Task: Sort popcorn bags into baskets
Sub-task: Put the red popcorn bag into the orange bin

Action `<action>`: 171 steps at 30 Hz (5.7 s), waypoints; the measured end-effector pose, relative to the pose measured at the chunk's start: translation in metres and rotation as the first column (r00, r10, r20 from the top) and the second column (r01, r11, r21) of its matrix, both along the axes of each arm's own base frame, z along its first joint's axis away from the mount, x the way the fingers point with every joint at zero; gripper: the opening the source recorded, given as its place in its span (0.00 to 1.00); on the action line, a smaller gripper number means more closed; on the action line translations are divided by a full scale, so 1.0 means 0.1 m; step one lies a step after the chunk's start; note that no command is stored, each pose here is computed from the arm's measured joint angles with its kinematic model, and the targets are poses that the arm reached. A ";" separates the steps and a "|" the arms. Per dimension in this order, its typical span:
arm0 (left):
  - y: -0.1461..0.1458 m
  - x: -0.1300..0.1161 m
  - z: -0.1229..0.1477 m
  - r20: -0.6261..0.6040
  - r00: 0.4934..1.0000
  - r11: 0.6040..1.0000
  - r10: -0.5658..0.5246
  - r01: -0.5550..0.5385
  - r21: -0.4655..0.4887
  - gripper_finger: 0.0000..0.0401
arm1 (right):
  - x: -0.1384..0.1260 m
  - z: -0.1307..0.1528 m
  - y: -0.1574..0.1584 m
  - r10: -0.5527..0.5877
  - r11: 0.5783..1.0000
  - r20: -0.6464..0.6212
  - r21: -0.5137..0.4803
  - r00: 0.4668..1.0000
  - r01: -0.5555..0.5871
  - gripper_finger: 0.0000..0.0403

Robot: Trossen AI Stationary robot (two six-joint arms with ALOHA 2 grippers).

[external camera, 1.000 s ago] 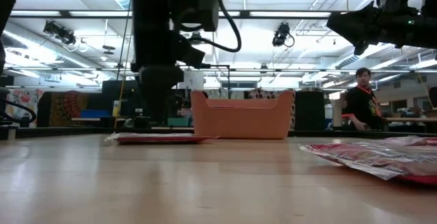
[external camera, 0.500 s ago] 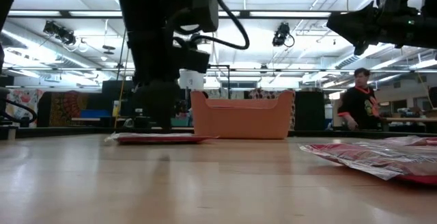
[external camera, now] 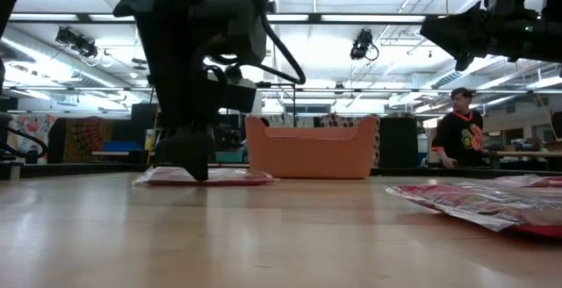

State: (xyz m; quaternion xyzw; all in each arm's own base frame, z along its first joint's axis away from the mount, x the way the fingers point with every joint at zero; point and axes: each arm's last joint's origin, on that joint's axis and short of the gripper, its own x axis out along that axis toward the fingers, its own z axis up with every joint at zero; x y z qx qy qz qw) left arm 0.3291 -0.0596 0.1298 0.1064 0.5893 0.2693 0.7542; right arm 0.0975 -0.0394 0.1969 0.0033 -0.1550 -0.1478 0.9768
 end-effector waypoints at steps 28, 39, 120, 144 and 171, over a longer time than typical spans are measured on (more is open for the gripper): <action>-0.11 -0.10 -0.10 -0.060 0.991 0.988 -0.121 0.126 0.085 0.42 | 0.00 0.00 0.00 0.001 1.000 0.000 0.000 1.000 -0.001 0.24; -0.11 -0.11 -0.23 -0.103 0.990 0.987 -0.101 0.113 0.112 0.32 | 0.00 0.00 0.00 0.002 1.000 0.000 -0.001 1.000 -0.002 0.24; 2.28 1.07 0.97 -0.158 0.912 0.874 -0.379 0.408 0.262 0.00 | 0.00 0.00 0.00 0.000 1.000 -0.001 0.000 1.000 0.000 0.24; 1.96 0.84 1.42 0.175 0.928 0.941 -0.330 0.338 -0.017 0.29 | 0.00 0.00 0.00 0.001 1.000 -0.001 0.000 1.000 -0.001 0.24; 1.06 0.72 0.94 0.110 0.914 0.899 -0.390 0.404 -0.167 0.14 | 0.00 0.00 0.00 0.000 1.000 -0.001 0.000 1.000 0.000 0.24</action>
